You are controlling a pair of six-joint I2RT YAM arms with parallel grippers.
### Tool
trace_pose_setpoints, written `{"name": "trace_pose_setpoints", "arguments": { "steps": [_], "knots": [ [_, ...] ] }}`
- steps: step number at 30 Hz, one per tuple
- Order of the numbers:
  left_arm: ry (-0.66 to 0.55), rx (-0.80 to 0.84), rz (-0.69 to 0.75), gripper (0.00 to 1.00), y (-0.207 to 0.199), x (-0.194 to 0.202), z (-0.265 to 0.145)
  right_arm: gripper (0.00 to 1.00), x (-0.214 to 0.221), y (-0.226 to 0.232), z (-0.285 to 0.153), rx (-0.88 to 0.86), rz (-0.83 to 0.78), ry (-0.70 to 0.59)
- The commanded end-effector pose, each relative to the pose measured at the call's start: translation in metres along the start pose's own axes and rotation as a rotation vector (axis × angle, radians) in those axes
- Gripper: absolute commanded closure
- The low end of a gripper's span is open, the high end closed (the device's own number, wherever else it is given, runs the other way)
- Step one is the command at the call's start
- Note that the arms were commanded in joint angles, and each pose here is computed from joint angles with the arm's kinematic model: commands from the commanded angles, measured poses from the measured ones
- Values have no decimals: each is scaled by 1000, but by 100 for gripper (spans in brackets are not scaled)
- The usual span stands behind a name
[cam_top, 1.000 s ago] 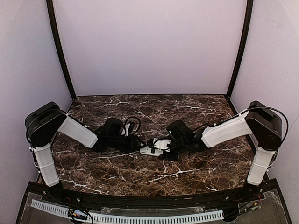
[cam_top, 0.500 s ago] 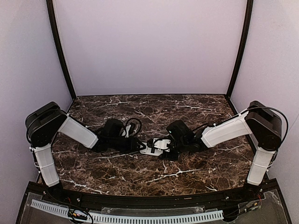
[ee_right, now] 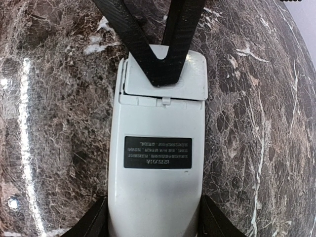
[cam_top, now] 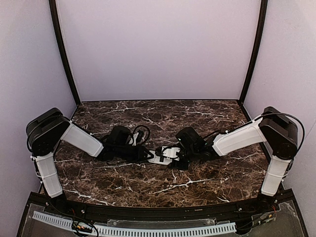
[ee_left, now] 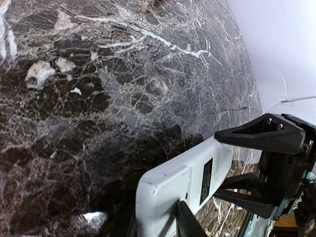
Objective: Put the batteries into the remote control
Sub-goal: Press the battery cover on the remote control.
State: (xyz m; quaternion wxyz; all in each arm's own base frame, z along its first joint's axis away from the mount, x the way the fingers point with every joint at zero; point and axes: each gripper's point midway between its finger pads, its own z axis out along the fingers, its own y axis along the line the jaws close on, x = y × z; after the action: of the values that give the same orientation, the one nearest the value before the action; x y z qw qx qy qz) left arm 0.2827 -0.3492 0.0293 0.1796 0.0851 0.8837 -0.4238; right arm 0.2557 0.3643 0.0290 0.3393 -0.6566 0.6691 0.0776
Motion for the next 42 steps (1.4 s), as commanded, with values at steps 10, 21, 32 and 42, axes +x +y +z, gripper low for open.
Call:
{"name": "trace_pose_setpoints", "arguments": {
  "steps": [10, 21, 32, 42],
  "knots": [
    [114, -70, -42, 75, 15, 32, 3, 95, 13, 2, 10, 10, 13, 61],
    [153, -102, -54, 74, 24, 43, 17, 95, 2, 6, 9, -28, 36, 16],
    [210, -121, -53, 66, 27, 59, 21, 96, 0, 8, 9, -42, 48, -4],
    [205, -145, -33, 62, 28, 57, 20, 96, -2, 10, 6, -66, 66, -21]
  ]
}}
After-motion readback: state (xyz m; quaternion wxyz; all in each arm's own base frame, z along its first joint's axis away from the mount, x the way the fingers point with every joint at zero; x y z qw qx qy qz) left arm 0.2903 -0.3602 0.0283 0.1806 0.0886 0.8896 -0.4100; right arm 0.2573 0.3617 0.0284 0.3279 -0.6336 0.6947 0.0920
